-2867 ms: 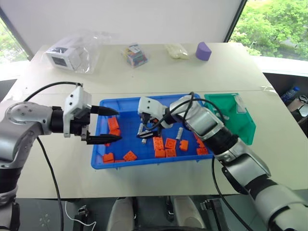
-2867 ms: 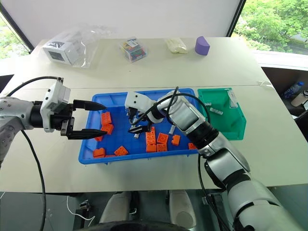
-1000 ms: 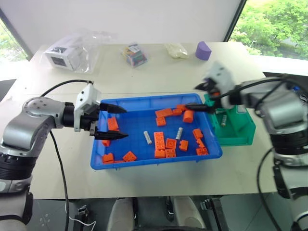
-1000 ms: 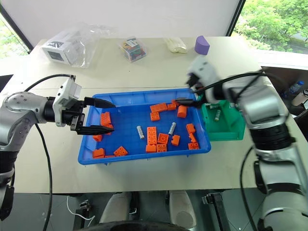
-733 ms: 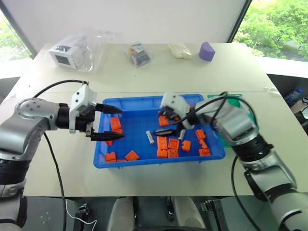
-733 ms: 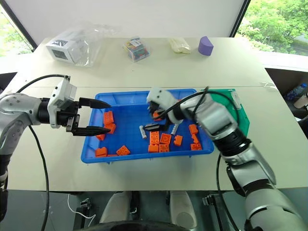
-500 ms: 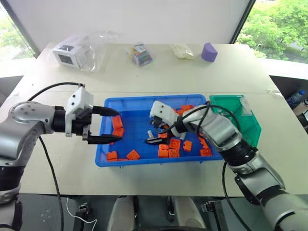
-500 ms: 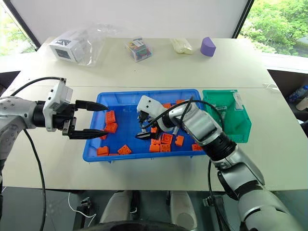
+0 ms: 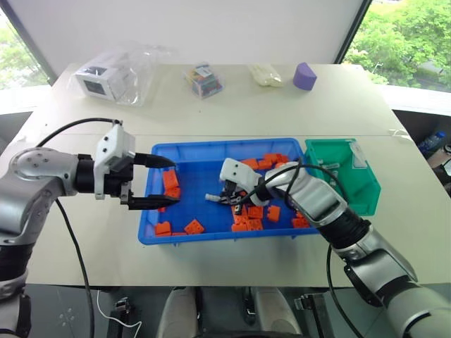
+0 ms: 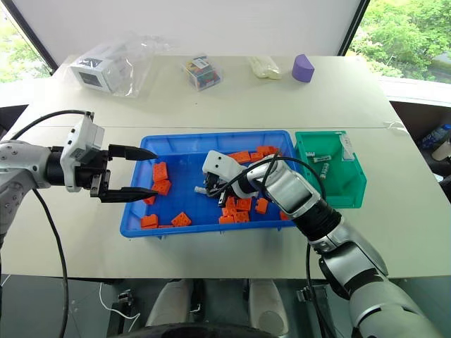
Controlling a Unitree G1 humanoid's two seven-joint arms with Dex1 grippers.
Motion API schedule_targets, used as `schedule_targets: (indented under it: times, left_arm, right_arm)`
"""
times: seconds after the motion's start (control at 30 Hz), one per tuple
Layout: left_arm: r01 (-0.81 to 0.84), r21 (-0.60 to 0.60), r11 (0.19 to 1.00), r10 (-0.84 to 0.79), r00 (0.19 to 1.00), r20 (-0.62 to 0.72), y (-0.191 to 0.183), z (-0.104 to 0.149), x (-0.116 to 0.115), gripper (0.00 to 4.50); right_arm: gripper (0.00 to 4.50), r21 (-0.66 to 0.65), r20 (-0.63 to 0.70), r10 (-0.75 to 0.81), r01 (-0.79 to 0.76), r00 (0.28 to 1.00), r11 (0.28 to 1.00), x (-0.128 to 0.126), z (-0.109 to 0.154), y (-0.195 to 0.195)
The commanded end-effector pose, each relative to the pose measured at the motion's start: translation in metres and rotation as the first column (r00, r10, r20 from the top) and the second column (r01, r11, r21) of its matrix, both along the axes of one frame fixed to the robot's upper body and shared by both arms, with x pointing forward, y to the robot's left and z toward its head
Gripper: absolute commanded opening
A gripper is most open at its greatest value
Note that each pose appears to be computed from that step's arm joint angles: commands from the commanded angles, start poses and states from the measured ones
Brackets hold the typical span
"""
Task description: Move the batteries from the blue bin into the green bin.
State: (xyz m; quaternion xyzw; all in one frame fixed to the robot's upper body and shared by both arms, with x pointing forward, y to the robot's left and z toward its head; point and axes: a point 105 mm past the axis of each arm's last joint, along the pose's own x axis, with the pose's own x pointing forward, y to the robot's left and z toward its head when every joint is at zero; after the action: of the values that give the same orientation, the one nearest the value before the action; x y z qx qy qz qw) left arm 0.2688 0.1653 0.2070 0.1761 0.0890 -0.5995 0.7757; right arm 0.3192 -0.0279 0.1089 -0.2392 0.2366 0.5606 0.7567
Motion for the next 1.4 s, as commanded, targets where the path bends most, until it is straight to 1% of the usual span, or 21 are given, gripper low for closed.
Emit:
schedule_targets:
  times: [0.03,0.13,0.23,0.27,0.3,0.33,0.37,0.5,0.57,0.6,0.67,0.7,0.77,0.87,0.93,0.97,1.0,1.07,1.17,1.3,1.4]
  left_arm:
    - [0.018,-0.012,1.0,-0.017,0.999,0.041,-0.003,0.009,0.003,4.5]
    - [0.037,-0.021,0.999,-0.036,0.998,0.044,-0.007,0.007,0.007,4.5]
    - [0.051,-0.027,0.998,-0.05,0.998,0.044,-0.011,0.005,0.009,4.5]
    - [0.055,-0.028,0.998,-0.053,0.998,0.044,-0.011,0.005,0.01,4.5]
    - [0.062,-0.028,0.998,-0.06,0.997,0.043,-0.012,0.004,0.011,4.5]
    - [0.066,-0.028,0.997,-0.065,0.997,0.042,-0.013,0.004,0.012,4.5]
    - [0.071,-0.029,0.997,-0.07,0.997,0.042,-0.013,0.003,0.013,4.5]
    - [0.09,-0.03,0.995,-0.089,0.995,0.045,-0.017,0.003,0.016,4.5]
    - [0.1,-0.03,0.995,-0.099,0.994,0.047,-0.018,0.003,0.017,4.5]
    - [0.103,-0.03,0.994,-0.101,0.994,0.047,-0.019,0.004,0.017,4.5]
    - [0.106,-0.029,0.994,-0.104,0.993,0.048,-0.019,0.004,0.018,4.5]
    - [0.108,-0.028,0.994,-0.106,0.993,0.05,-0.019,0.005,0.019,4.5]
    - [0.11,-0.027,0.994,-0.109,0.993,0.051,-0.019,0.006,0.019,4.5]
    - [0.113,-0.025,0.993,-0.112,0.992,0.05,-0.019,0.007,0.019,4.5]
    - [0.114,-0.024,0.993,-0.113,0.992,0.049,-0.019,0.007,0.018,4.5]
    - [0.114,-0.023,0.993,-0.113,0.993,0.047,-0.018,0.006,0.017,4.5]
    - [0.114,-0.022,0.993,-0.112,0.993,0.045,-0.018,0.006,0.016,4.5]
    - [0.113,-0.02,0.993,-0.112,0.993,0.042,-0.017,0.005,0.015,4.5]
    - [0.1,-0.023,0.995,-0.099,0.994,0.042,-0.017,0.006,0.012,4.5]
    - [0.073,-0.024,0.997,-0.072,0.997,0.04,-0.014,0.007,0.007,4.5]
    - [0.045,-0.02,0.999,-0.044,0.998,0.036,-0.01,0.006,0.003,4.5]
  right_arm:
    - [0.03,0.104,0.068,0.008,-0.015,0.998,0.994,-0.002,0.052,-0.005]
    - [0.03,0.14,0.147,-0.133,0.112,0.98,0.984,0.012,0.099,-0.054]
    - [0.03,0.111,0.21,-0.281,0.263,0.936,0.958,0.019,0.122,-0.112]
    - [0.03,0.099,0.226,-0.317,0.302,0.921,0.948,0.019,0.126,-0.127]
    - [0.03,0.07,0.237,-0.383,0.377,0.893,0.923,0.017,0.128,-0.158]
    - [0.03,0.05,0.244,-0.42,0.421,0.874,0.906,0.014,0.13,-0.176]
    - [0.03,0.035,0.229,-0.459,0.464,0.858,0.885,0.01,0.128,-0.195]
    - [0.03,-0.007,0.203,-0.536,0.548,0.82,0.836,0.0,0.113,-0.231]
    - [1.12,-0.004,0.212,-0.578,0.592,0.788,0.806,0.004,0.11,-0.241]
    - [1.41,0.001,0.217,-0.591,0.605,0.777,0.796,0.006,0.109,-0.243]
    - [2.55,0.008,0.229,-0.579,0.593,0.783,0.805,0.009,0.112,-0.242]
    - [2.97,0.013,0.25,-0.551,0.567,0.796,0.824,0.011,0.117,-0.237]
    - [2.97,0.016,0.291,-0.475,0.493,0.83,0.87,0.015,0.128,-0.224]
    - [2.97,-0.02,0.327,-0.297,0.32,0.897,0.947,0.017,0.138,-0.196]
    - [2.97,-0.086,0.34,-0.146,0.186,0.929,0.979,0.016,0.137,-0.179]
    - [2.97,-0.154,0.347,-0.025,0.083,0.938,0.985,0.013,0.132,-0.168]
    - [2.97,-0.212,0.331,0.092,-0.021,0.939,0.977,0.011,0.123,-0.157]
    - [2.97,-0.279,0.303,0.228,-0.143,0.925,0.95,0.008,0.112,-0.145]
    - [2.97,-0.389,0.257,0.414,-0.298,0.873,0.871,0.02,0.084,-0.124]
    - [2.97,-0.437,0.203,0.505,-0.384,0.839,0.813,0.032,0.058,-0.108]
    - [2.97,-0.464,0.186,0.538,-0.41,0.822,0.786,0.04,0.043,-0.101]
